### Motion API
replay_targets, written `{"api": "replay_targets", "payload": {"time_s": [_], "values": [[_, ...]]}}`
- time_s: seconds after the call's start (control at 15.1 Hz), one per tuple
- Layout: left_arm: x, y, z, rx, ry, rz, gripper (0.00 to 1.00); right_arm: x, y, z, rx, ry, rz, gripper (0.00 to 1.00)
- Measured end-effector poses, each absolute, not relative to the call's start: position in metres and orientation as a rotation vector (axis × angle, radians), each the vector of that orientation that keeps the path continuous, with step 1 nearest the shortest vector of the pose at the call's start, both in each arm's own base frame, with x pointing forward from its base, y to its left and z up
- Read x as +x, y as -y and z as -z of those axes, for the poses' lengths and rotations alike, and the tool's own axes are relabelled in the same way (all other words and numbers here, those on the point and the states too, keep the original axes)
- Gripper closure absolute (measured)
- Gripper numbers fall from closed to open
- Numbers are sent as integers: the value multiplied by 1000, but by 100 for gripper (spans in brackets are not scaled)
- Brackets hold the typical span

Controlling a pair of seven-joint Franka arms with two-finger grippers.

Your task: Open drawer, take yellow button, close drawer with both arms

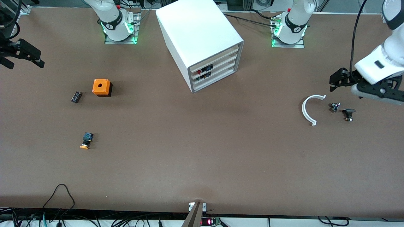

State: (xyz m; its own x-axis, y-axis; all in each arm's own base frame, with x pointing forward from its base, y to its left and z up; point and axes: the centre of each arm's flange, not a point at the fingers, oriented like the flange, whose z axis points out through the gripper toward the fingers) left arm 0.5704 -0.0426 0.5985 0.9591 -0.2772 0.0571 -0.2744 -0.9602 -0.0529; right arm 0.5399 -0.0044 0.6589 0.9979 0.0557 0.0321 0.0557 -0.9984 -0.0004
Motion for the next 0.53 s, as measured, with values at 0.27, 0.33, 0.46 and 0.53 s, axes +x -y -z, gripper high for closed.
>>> {"api": "replay_targets", "payload": {"time_s": [0.27, 0.33, 0.46, 0.53], "values": [[549, 43, -592, -3082, -423, -1, 0, 547, 5, -649, -3137, 88, 24, 0], [548, 38, -588, -3095, -405, -33, 0, 549, 5, -646, -3137, 88, 16, 0], [547, 31, -584, -3106, -377, -53, 0, 552, 5, -642, -3136, 88, 5, 0], [547, 30, -584, -3109, -368, -54, 0, 553, 5, -640, -3136, 88, 2, 0]]}}
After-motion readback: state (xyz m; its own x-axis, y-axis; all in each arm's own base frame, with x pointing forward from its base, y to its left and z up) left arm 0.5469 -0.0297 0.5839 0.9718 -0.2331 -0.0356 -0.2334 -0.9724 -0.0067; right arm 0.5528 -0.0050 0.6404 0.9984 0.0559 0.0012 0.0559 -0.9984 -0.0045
